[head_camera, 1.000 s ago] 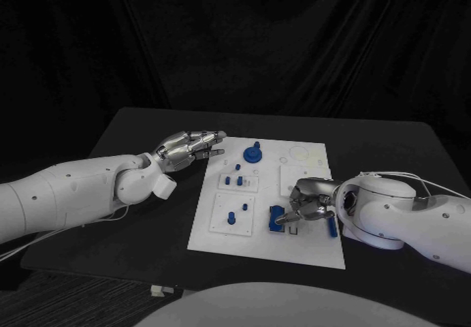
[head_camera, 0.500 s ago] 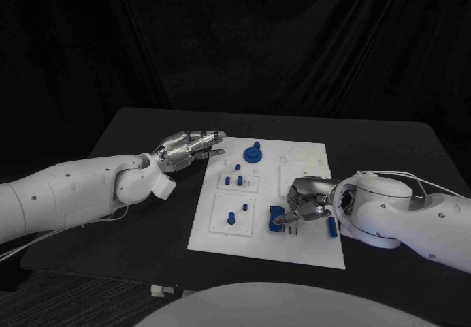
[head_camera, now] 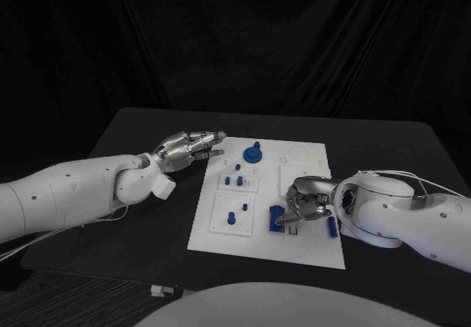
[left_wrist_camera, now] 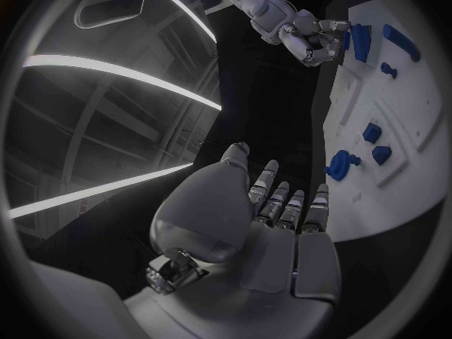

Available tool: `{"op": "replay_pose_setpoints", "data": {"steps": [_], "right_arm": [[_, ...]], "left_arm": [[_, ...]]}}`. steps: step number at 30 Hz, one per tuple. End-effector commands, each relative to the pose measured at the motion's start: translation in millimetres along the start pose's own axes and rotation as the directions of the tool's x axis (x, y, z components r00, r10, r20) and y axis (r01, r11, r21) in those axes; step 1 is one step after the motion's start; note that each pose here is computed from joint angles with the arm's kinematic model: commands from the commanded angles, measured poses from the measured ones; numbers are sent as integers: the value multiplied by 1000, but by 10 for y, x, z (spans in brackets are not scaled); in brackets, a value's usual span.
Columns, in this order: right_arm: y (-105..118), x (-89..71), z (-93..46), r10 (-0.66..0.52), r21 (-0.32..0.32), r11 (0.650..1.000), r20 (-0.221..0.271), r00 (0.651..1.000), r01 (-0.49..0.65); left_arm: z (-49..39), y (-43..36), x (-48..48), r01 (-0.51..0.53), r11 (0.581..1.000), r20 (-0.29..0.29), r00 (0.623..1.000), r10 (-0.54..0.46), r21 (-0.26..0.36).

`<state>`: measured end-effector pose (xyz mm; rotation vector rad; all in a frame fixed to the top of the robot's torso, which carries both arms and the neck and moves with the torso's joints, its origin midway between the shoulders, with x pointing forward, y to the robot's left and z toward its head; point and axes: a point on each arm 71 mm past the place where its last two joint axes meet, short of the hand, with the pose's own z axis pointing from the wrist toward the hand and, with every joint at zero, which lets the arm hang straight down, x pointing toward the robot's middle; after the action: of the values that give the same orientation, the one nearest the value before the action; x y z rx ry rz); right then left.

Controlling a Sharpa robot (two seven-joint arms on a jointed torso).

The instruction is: Assemble the parts on the task board

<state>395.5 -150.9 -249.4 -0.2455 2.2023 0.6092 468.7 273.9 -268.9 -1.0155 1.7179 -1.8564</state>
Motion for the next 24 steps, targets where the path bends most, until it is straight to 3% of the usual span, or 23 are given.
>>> {"op": "replay_pose_setpoints", "data": {"steps": [1,19,24], "right_arm": [[-53,98,6,-35,33,999,-53,998,37],[-20,110,-33,-27,3,1000,-43,999,27],[-38,86,-63,-10,-4,1000,-6,1000,10]], "left_arm": [[1,-3,14,14,1000,-11,1000,-14,10],[-9,-2,8,15,1000,-11,1000,-15,6],[-7,-1,9,16,1000,-12,1000,-16,6]]}}
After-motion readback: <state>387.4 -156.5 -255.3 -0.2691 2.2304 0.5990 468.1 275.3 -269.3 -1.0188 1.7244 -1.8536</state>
